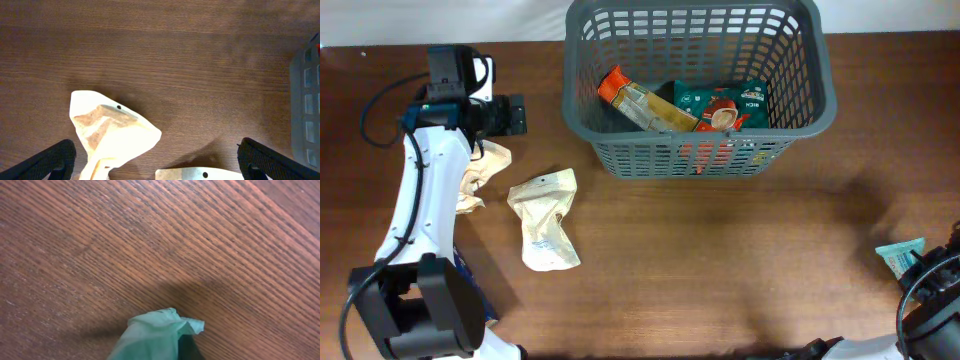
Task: Pack container
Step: 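Lift the mint-green packet and drop it into the basket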
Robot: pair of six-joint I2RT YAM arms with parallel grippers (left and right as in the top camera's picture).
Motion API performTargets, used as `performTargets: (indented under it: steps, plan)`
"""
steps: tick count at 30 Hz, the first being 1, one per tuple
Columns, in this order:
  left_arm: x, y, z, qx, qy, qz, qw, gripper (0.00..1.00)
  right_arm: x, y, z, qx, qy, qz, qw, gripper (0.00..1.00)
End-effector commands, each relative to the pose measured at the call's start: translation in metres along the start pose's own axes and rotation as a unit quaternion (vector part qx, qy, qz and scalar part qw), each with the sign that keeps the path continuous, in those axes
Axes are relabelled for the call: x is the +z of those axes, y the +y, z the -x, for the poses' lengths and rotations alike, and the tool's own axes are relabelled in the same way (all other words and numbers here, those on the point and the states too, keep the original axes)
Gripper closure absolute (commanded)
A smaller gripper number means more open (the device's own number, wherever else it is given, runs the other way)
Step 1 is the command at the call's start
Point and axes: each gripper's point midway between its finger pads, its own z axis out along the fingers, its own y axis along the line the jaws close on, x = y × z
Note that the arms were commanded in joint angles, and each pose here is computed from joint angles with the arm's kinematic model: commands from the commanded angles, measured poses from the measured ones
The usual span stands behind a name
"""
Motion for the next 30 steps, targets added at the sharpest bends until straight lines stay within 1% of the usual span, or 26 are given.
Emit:
performTargets:
  steps: [1, 3, 5, 6, 8, 9, 10, 12, 13, 14, 15, 16, 17, 18, 19, 20, 22, 24, 25, 27, 28, 30]
  plan:
    - [0.006, -0.002, -0.003, 0.006, 0.008, -0.009, 1.000, 0.01, 0.008, -0.005, -0.001, -0.006, -0.004, -0.011, 1.000, 0.97]
    - [0.006, -0.002, -0.003, 0.006, 0.007, -0.009, 1.000, 0.01, 0.007, 0.009, -0.008, -0.048, 0.016, 0.020, 0.999, 0.97]
    - [0.006, -0.002, -0.003, 0.006, 0.007, -0.009, 1.000, 0.01, 0.000, 0.033, -0.024, -0.105, 0.058, 0.073, 0.990, 0.97]
    - [0.006, -0.002, -0.003, 0.006, 0.007, -0.009, 1.000, 0.01, -0.009, 0.048, -0.035, -0.134, 0.087, 0.108, 0.981, 0.97]
    - [0.006, -0.002, -0.003, 0.006, 0.007, -0.009, 1.000, 0.01, -0.041, 0.082, -0.060, -0.198, 0.146, 0.198, 0.949, 0.97]
    - [0.006, -0.002, -0.003, 0.006, 0.007, -0.009, 1.000, 0.01, -0.069, 0.103, -0.076, -0.240, 0.181, 0.262, 0.917, 0.96]
    - [0.006, -0.002, -0.003, 0.006, 0.007, -0.009, 1.000, 0.01, -0.100, 0.120, -0.091, -0.278, 0.215, 0.324, 0.878, 0.97]
    - [0.006, -0.002, -0.003, 0.006, 0.007, -0.009, 1.000, 0.01, -0.175, 0.144, -0.120, -0.344, 0.280, 0.445, 0.778, 0.96]
    - [0.006, -0.002, -0.003, 0.006, 0.007, -0.009, 1.000, 0.01, -0.219, 0.150, -0.132, -0.381, 0.305, 0.507, 0.711, 0.96]
    - [0.006, -0.002, -0.003, 0.006, 0.007, -0.009, 1.000, 0.01, -0.273, 0.150, -0.145, -0.427, 0.322, 0.576, 0.619, 0.96]
    - [0.006, -0.002, -0.002, 0.006, 0.007, -0.009, 1.000, 0.01, -0.308, 0.144, -0.152, -0.466, 0.322, 0.621, 0.541, 0.97]
    - [0.006, -0.002, -0.002, 0.006, 0.006, -0.009, 1.000, 0.01, -0.342, 0.137, -0.159, -0.489, 0.324, 0.653, 0.478, 0.96]
    - [0.006, -0.002, -0.001, 0.006, 0.005, -0.009, 1.000, 0.01, -0.379, 0.126, -0.166, -0.504, 0.337, 0.674, 0.421, 0.96]
    - [0.006, -0.002, -0.001, 0.006, 0.003, -0.009, 1.000, 0.01, -0.402, 0.117, -0.172, -0.509, 0.351, 0.681, 0.393, 0.96]
    - [0.006, -0.002, 0.000, 0.006, 0.002, -0.009, 1.000, 0.01, -0.432, 0.101, -0.181, -0.523, 0.361, 0.689, 0.347, 0.97]
    - [0.006, -0.002, 0.001, 0.006, 0.000, -0.008, 1.000, 0.01, -0.456, 0.084, -0.190, -0.546, 0.351, 0.703, 0.291, 0.96]
    - [0.006, -0.002, 0.002, 0.006, -0.002, -0.008, 1.000, 0.01, -0.497, 0.040, -0.210, -0.588, 0.312, 0.728, 0.161, 0.96]
    - [0.006, -0.002, 0.003, 0.006, -0.005, -0.008, 1.000, 0.01, -0.529, -0.006, -0.232, -0.608, 0.287, 0.738, 0.044, 0.96]
    - [0.006, -0.002, 0.004, 0.006, -0.006, -0.009, 1.000, 0.01, -0.540, -0.025, -0.243, -0.611, 0.280, 0.740, -0.003, 0.97]
    - [0.006, -0.004, 0.007, 0.006, -0.012, -0.016, 1.000, 0.01, -0.554, -0.058, -0.266, -0.611, 0.274, 0.738, -0.083, 0.96]
    - [0.006, -0.006, 0.008, 0.006, -0.014, -0.021, 1.000, 0.01, -0.558, -0.070, -0.277, -0.610, 0.280, 0.734, -0.107, 0.96]
    - [0.006, -0.010, 0.008, 0.006, -0.015, -0.032, 0.999, 0.01, -0.559, -0.087, -0.301, -0.608, 0.297, 0.723, -0.138, 0.96]
